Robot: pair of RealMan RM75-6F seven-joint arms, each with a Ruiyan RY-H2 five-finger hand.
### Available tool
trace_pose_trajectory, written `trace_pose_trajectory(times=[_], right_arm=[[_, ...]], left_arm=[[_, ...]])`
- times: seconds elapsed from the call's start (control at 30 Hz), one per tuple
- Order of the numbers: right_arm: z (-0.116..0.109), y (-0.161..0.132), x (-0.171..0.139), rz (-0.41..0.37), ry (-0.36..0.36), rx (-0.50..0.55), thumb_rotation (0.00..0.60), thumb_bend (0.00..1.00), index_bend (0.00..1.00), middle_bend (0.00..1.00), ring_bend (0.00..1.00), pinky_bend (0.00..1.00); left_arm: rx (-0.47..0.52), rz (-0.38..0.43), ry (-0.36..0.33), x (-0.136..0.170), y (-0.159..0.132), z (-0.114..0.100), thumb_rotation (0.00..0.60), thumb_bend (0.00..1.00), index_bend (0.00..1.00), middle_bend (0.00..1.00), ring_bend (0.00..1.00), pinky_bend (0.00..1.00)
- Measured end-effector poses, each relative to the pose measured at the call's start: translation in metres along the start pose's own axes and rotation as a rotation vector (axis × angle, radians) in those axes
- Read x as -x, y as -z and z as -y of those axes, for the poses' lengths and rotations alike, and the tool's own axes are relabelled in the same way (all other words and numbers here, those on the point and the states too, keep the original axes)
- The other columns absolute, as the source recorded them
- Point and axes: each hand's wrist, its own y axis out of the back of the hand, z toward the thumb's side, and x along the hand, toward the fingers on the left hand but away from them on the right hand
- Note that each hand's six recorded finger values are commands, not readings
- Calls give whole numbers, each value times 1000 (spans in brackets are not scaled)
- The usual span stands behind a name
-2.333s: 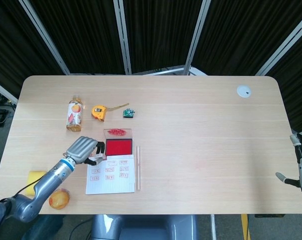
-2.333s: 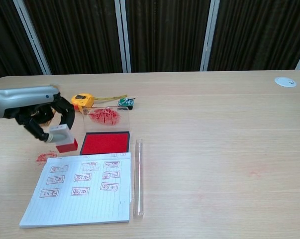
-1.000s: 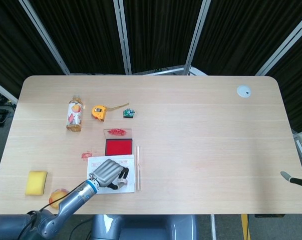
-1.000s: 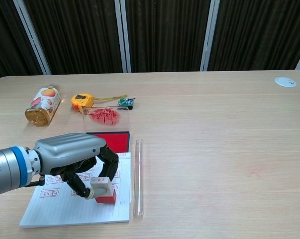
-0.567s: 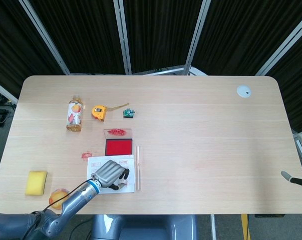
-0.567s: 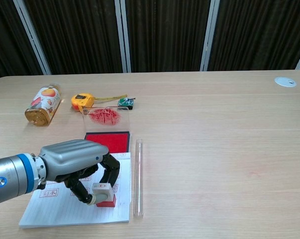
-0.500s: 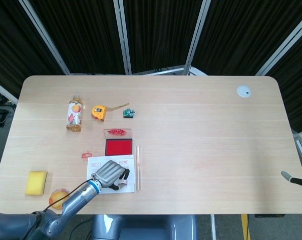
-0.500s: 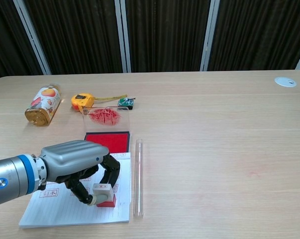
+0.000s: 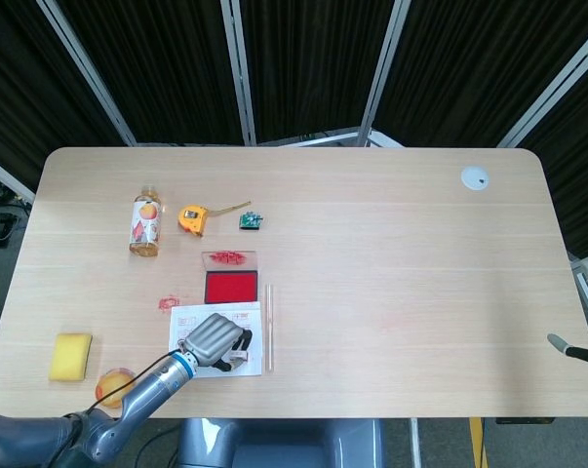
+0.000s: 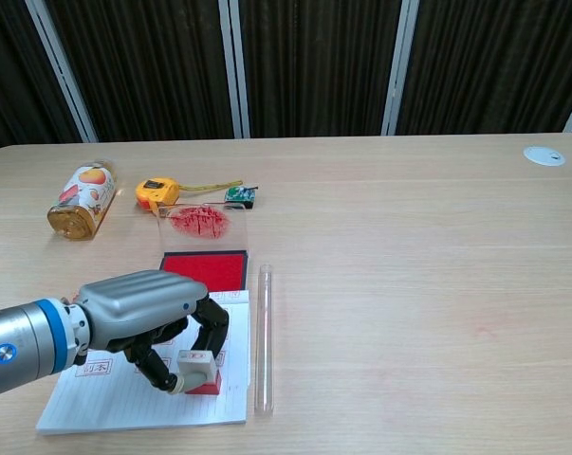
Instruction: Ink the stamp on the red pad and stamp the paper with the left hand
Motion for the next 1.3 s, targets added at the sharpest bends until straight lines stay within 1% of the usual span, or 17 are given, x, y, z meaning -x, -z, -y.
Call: trace_pose_trajectory(times=[0.57,0.83,0.97,1.07,1.23,1.3], right_arm=[[2,0,0,2,-6,-1,600,0,0,0,0,0],[2,1,0,4,-7,-1,600,0,0,0,0,0],[2,0,0,2,-6,-2,600,0,0,0,0,0],[2,0,-1,0,-7,-3,600,0,0,0,0,0],[2,-2,-1,-4,-5,-6,600,0,0,0,0,0],[2,-2,-2,-6,-6,-6,600,0,0,0,0,0]], left_arm=[[5,-9,12,-3,3,8,600,419,590,572,836,831],[17,-3,-4,-3,0,2,600,419,589,572,836,831],[37,7,-29,0,-3,-9,600,419,589,572,836,831],[54,17,-58,3,-6,-21,600,418,589,572,836,831],[97,33,-111,14,-10,-50,600,419,590,572,836,831],[118,30,-134,20,-7,-64,600,419,590,572,836,831]])
